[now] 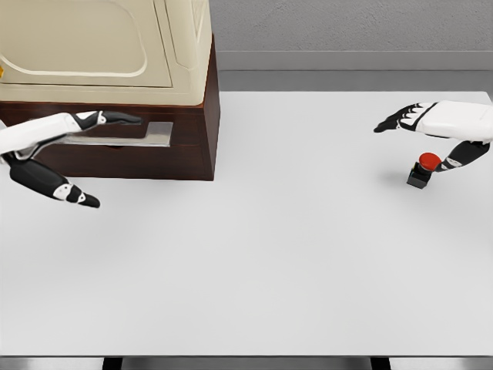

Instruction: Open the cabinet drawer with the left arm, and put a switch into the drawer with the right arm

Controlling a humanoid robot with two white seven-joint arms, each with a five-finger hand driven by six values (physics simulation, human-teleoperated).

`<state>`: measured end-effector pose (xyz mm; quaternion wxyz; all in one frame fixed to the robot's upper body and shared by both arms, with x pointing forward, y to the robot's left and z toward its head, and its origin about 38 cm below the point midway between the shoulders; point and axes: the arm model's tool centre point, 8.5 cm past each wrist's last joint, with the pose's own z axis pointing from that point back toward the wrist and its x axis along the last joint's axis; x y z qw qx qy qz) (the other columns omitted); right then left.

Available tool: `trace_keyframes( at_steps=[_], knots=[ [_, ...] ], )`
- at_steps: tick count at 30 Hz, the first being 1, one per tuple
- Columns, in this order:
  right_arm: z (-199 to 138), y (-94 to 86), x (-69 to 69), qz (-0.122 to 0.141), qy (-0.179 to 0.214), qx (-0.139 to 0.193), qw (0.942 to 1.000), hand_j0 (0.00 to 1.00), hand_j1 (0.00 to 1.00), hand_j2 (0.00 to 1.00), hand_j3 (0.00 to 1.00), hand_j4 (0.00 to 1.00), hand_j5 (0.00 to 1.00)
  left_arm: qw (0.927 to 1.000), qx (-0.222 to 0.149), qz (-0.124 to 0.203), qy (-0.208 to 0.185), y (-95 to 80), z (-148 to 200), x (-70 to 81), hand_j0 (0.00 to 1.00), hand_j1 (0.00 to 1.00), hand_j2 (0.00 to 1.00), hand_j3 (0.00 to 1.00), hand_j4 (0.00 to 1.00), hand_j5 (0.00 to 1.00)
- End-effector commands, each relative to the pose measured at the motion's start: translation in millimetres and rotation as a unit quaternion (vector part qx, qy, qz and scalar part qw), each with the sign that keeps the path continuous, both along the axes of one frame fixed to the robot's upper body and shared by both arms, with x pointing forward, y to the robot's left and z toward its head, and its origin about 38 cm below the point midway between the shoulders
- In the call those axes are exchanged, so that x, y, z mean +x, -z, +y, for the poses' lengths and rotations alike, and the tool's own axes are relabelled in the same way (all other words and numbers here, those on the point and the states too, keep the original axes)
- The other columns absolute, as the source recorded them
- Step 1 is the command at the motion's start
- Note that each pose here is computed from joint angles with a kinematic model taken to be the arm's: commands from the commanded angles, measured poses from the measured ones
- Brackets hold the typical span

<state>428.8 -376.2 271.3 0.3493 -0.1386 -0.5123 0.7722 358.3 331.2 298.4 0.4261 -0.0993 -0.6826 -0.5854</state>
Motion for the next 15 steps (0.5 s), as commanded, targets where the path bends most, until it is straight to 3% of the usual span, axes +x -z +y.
trace_keyframes(
  at_steps=[1,3,5,9,12,15],
  knots=[
    [-1.3,0.2,0.3,0.001,0.003,0.0,1.0,1.0,1.0,1.0,1.0,1.0,1.0,1.0,-0.007,-0.004,-0.004,-5.3,0.9,1.2,1.0,1.0,1.0,1.0,1.0,1.0],
    [-7.3,1.6,2.0,0.003,0.013,-0.001,0.9999,1.0,1.0,1.0,1.0,1.0,1.0,0.9999,-0.008,-0.004,-0.005,-5.5,1.0,1.4,1.0,1.0,1.0,1.0,1.0,1.0],
    [-19.7,6.6,4.9,0.011,0.033,-0.002,0.9994,1.0,1.0,1.0,1.0,1.0,1.0,0.9987,-0.037,-0.021,-0.027,-19.3,4.5,5.8,1.0,1.0,1.0,1.0,1.0,1.0],
    [-43.4,23.3,5.0,0.033,0.069,-0.005,0.997,1.0,1.0,1.0,1.0,1.0,1.0,0.9985,-0.04,-0.021,-0.03,-18.7,4.4,6.3,1.0,1.0,1.0,1.0,1.0,1.0],
    [-45.7,31.8,3.8,0.043,0.074,-0.004,0.9963,1.0,1.0,1.0,1.0,1.0,1.0,0.9985,-0.039,-0.021,-0.031,-18.8,4.9,6.1,1.0,1.0,1.0,1.0,1.0,1.0],
    [-48.4,50.6,12.5,0.06,0.093,0.01,0.9938,1.0,1.0,1.0,1.0,1.0,1.0,0.9993,-0.024,-0.021,-0.021,-16.6,4.3,4.4,0.95,0.95,0.95,0.95,0.95,0.95]
  ],
)
